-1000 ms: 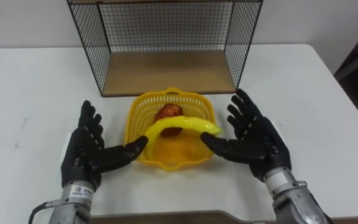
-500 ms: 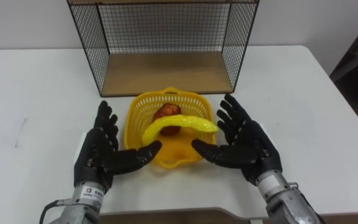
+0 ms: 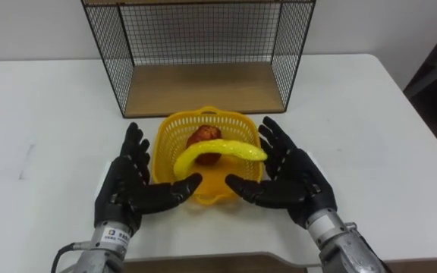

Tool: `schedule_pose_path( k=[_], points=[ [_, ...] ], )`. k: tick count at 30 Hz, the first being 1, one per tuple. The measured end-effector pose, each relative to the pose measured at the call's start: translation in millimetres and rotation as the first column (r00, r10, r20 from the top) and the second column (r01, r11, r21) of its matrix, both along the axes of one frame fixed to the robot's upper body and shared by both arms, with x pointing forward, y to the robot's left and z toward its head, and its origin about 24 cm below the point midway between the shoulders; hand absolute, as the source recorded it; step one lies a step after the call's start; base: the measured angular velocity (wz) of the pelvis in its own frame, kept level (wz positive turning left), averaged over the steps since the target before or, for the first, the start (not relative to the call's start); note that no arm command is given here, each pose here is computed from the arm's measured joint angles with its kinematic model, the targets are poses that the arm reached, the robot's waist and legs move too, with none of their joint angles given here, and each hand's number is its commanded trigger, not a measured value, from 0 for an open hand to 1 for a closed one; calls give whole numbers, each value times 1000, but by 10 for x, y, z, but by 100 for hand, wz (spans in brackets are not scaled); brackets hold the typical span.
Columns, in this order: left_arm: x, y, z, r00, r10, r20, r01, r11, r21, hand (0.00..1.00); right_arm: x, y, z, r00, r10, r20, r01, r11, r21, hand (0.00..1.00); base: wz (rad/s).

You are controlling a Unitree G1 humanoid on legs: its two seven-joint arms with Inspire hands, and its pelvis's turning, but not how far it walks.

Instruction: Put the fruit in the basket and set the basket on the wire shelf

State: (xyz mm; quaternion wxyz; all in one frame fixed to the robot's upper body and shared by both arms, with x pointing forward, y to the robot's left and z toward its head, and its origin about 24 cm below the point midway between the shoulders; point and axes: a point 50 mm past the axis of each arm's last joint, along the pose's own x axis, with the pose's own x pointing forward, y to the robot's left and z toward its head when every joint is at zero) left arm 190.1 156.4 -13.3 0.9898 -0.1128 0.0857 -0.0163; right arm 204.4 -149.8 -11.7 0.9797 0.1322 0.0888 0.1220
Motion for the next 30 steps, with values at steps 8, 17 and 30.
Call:
schedule_pose_path(
  k=[8,17,30],
  points=[
    [40,-136,-15,999,-51,-8,50,999,-20,0,-6,70,-73,999,24,-34,-23,1000,12,0,0],
    [29,-207,-35,997,-75,-19,75,997,-36,0,13,128,-61,999,22,-29,-22,999,27,0,0],
    [63,-260,-28,996,-82,-24,80,995,-55,0,14,129,-74,999,18,-34,-18,1000,18,0,0]
  ],
)
